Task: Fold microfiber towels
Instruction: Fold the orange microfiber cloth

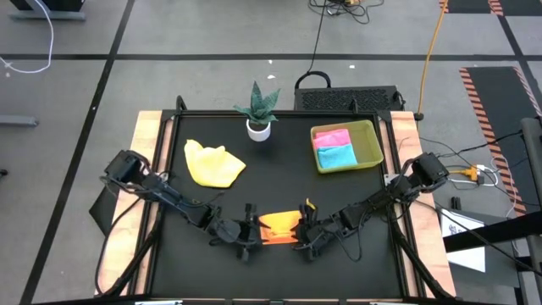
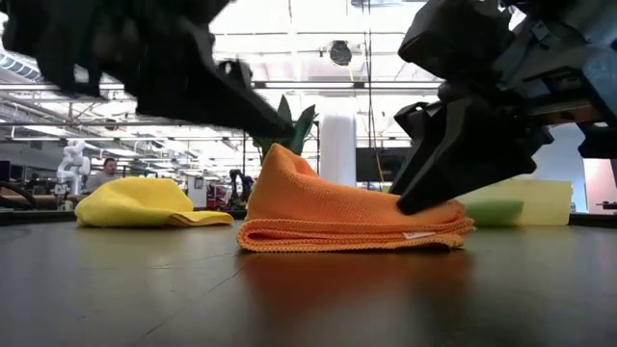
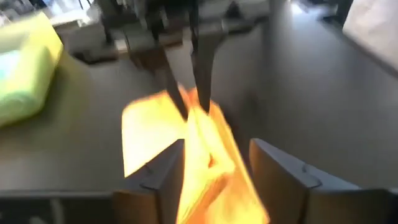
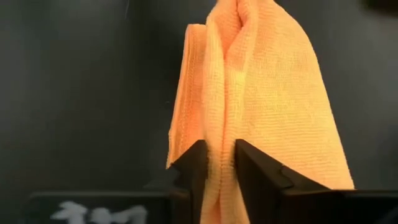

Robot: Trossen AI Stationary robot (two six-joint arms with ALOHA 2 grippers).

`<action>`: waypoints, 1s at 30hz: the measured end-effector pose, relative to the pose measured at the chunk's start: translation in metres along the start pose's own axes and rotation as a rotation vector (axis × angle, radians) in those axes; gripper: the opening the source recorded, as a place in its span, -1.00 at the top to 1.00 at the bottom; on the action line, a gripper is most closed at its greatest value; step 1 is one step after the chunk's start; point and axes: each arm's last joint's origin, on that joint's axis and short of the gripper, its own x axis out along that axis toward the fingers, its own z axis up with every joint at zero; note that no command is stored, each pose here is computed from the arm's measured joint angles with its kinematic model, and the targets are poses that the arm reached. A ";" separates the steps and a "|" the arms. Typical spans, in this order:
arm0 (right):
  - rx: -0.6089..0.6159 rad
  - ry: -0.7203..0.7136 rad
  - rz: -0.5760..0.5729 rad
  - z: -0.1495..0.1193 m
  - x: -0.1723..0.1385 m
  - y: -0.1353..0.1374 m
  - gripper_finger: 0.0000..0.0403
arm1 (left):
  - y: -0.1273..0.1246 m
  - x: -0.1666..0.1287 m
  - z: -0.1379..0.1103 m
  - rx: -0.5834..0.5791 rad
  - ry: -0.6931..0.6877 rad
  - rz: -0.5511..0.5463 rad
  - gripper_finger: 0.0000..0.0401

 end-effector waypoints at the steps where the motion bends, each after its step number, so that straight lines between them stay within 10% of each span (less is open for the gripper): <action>1: -0.011 -0.001 0.000 0.000 0.000 0.000 0.63 | 0.001 0.002 -0.003 0.007 0.015 0.002 0.01; 11: -0.059 -0.010 0.001 0.001 0.000 0.000 0.98 | 0.000 0.021 -0.029 0.043 0.096 0.007 -0.15; 24: -0.119 -0.010 0.000 0.001 0.000 0.000 0.98 | 0.004 0.021 -0.025 0.039 0.063 0.162 0.92; 30: -0.053 -0.007 -0.002 0.007 -0.013 -0.003 0.81 | 0.003 0.020 -0.025 0.045 0.058 0.215 0.91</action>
